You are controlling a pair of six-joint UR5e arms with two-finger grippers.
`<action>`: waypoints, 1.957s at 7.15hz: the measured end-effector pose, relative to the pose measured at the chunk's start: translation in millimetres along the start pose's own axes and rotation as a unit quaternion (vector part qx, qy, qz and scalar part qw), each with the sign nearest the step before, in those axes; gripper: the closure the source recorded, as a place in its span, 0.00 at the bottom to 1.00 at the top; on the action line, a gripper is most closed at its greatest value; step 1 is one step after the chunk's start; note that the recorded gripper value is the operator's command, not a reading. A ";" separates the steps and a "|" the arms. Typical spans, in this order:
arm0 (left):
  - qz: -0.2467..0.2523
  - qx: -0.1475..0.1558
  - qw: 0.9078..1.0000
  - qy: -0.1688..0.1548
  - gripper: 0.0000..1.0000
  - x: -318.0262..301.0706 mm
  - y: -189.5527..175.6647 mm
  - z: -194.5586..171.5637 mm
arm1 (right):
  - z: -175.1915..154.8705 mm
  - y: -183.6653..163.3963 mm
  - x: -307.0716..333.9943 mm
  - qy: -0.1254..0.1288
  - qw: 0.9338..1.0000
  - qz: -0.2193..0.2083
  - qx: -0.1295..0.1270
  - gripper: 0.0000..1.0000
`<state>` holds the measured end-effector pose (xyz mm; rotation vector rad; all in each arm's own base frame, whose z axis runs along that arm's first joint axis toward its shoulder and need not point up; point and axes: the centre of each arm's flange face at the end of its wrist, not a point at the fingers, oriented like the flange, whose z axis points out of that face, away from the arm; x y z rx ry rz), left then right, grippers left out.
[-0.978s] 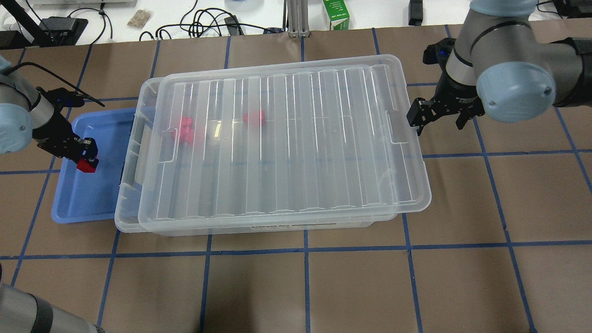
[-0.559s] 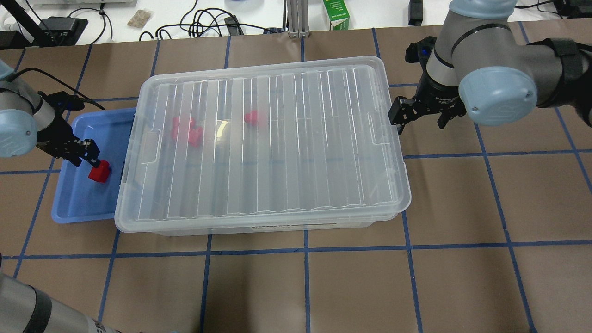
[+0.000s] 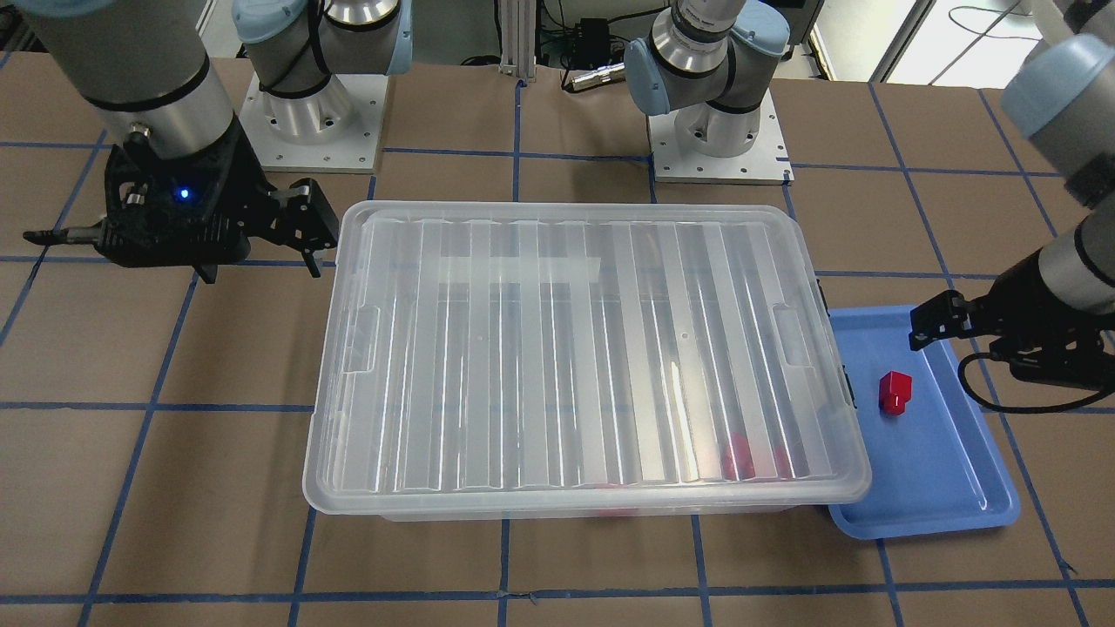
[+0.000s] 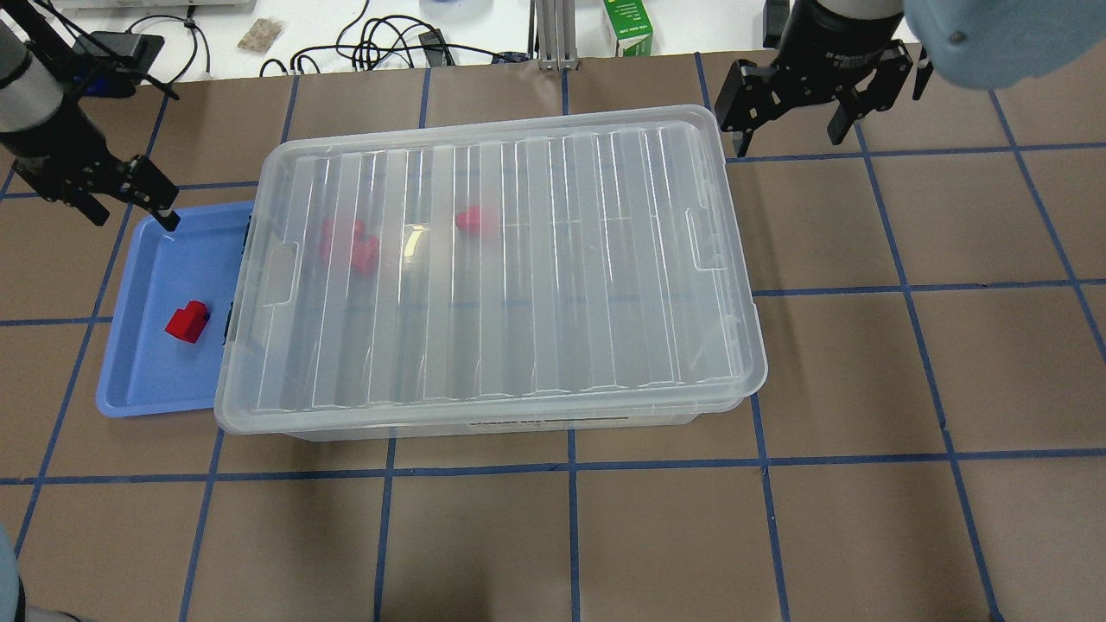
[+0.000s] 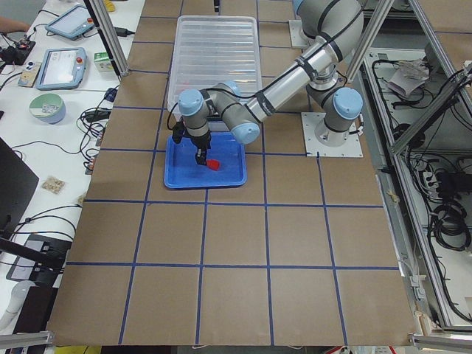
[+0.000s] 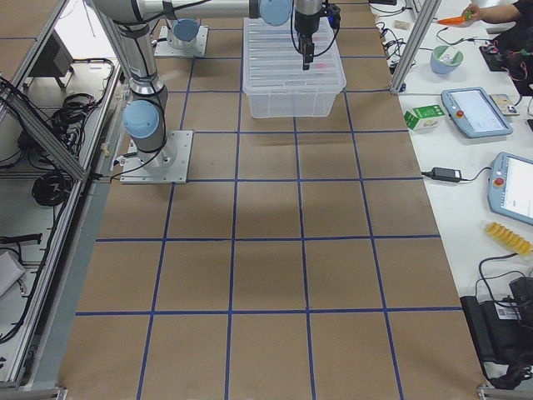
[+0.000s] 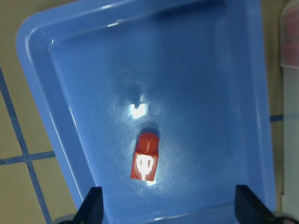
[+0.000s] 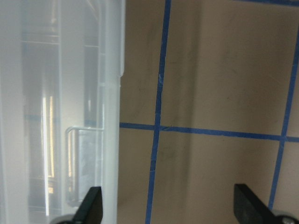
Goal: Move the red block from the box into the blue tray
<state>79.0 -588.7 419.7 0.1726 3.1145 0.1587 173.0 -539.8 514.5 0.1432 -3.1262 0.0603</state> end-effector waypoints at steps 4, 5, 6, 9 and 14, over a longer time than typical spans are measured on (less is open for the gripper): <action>-0.063 0.028 0.997 -0.019 0.00 186.9 46.8 -82.0 | 3.1 5.6 -51.3 -0.005 1.000 -0.011 -0.022 0.00; -0.069 0.030 0.997 -0.019 0.00 196.2 63.3 -81.2 | 3.8 5.5 -52.0 -0.006 1.000 -0.011 -0.023 0.00; -0.071 0.031 0.997 -0.019 0.00 200.0 74.5 -76.7 | 4.4 5.4 -51.9 -0.005 1.000 -0.011 -0.023 0.00; -0.074 0.047 0.996 -0.021 0.00 202.3 87.3 -73.6 | 4.4 5.2 -51.4 -0.004 1.000 -0.010 -0.023 0.00; -0.077 0.053 0.995 -0.031 0.00 201.6 82.6 -72.5 | 4.7 5.3 -51.0 -0.002 1.000 -0.010 -0.023 0.00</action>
